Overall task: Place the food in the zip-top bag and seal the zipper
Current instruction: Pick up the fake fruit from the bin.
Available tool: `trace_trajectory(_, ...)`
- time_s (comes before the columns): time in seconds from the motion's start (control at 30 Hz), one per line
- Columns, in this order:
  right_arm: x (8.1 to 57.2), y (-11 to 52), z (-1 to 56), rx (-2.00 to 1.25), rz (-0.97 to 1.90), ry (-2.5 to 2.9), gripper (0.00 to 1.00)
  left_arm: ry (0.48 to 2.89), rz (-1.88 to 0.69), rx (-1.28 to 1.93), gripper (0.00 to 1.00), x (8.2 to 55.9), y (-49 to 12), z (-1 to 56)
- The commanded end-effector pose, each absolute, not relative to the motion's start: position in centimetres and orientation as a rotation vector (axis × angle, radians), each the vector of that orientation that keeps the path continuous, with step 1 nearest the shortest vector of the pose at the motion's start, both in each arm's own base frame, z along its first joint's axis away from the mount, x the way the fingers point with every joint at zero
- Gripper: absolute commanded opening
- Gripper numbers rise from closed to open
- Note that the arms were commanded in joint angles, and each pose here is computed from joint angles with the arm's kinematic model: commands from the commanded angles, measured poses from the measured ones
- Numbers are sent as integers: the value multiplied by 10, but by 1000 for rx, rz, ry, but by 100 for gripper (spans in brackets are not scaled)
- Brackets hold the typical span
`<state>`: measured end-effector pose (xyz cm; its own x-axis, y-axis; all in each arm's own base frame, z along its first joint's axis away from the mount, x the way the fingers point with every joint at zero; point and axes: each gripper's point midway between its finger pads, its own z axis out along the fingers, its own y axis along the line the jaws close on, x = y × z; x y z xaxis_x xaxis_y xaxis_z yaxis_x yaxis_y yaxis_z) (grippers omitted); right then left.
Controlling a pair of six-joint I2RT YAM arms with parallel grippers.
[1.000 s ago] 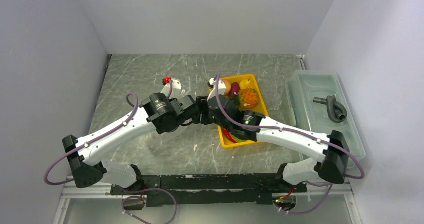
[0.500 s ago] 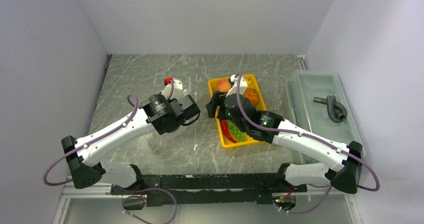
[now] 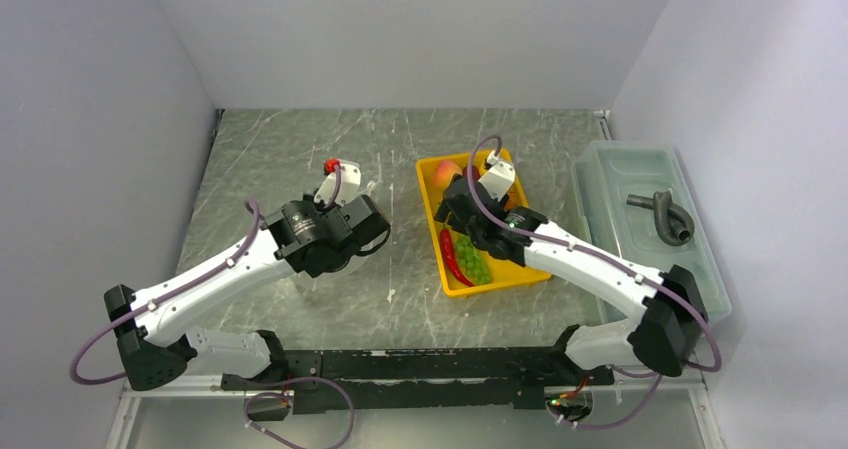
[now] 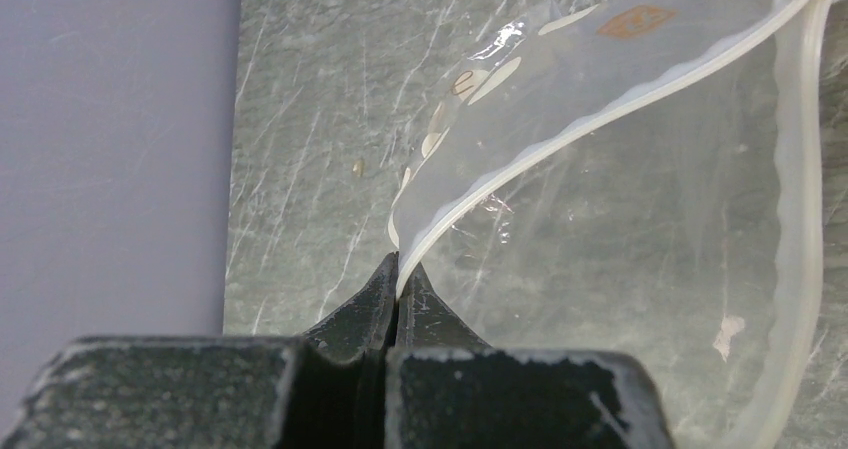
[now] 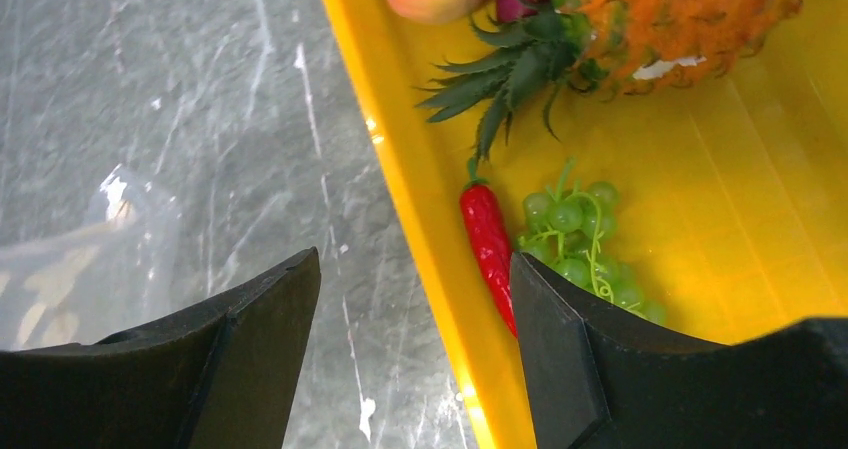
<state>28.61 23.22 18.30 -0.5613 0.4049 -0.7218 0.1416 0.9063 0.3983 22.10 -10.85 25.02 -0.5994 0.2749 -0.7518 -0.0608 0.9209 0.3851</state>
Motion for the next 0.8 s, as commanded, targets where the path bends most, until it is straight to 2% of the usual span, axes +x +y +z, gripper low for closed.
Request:
trace_trajectory(0.0,301,221,172,616,322,2134,73,2127,447,148,0,226,-110,256)
trace_trajectory(0.23,321,213,147,809,174,2147,72,2137,424,165,0,225,-113,253)
trace_trajectory(0.77,369,202,104,1003,101,2119,71,2169,330,188,0,215,-114,243)
